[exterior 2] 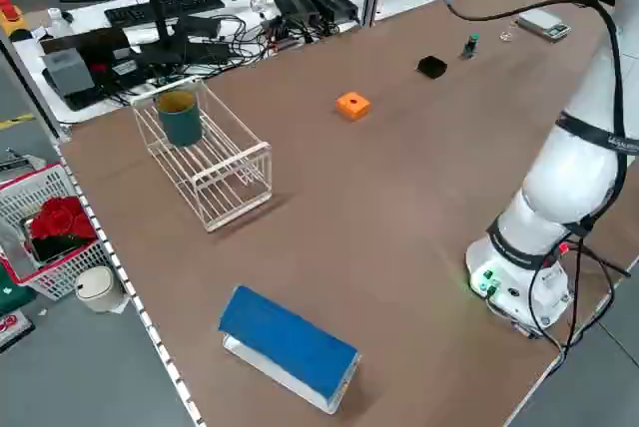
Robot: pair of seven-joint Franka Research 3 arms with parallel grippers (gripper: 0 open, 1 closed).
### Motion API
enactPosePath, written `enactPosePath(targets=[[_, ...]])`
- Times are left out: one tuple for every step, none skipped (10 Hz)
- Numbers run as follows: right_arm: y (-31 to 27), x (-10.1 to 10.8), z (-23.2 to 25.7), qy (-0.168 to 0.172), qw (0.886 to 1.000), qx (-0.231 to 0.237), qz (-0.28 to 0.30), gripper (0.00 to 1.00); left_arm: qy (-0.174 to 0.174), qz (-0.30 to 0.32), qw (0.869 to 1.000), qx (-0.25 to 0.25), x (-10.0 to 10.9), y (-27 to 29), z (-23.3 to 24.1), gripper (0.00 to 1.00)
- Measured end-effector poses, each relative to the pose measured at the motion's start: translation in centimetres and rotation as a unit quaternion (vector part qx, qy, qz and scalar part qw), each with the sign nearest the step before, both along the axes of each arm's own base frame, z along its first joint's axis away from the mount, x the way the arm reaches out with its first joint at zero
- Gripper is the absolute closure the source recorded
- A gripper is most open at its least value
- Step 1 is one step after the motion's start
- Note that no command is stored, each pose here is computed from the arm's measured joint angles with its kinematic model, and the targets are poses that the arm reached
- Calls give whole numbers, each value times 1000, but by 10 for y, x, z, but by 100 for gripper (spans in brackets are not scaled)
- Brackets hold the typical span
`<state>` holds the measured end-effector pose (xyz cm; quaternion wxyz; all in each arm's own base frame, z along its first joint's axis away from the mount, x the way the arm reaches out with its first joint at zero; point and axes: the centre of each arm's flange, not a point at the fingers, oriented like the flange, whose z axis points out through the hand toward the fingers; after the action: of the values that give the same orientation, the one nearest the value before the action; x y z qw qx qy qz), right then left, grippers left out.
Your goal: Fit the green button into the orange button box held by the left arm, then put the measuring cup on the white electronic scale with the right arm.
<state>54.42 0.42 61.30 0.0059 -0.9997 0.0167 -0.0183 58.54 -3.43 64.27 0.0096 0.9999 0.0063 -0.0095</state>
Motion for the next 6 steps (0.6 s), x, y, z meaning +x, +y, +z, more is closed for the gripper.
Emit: enactPosePath(targets=[[0,0,0,0,1000,0,0,0,0,-1,1000,0,0,0,0,0],[0,0,0,0,1000,0,0,0,0,-2,1000,0,0,-1,0,0],[0,0,0,0,1000,0,0,0,-1,-2,1000,0,0,-1,0,0],[2,0,0,0,1000,0,-5,0,0,-2,1000,0,0,-1,-1,0],[10,0,0,-2,1000,1,-11,0,-1,-2,1000,-1,3,-1,-3,0],[26,1,2,-9,1000,3,-12,0,-5,-2,1000,-1,9,-1,-10,0]])
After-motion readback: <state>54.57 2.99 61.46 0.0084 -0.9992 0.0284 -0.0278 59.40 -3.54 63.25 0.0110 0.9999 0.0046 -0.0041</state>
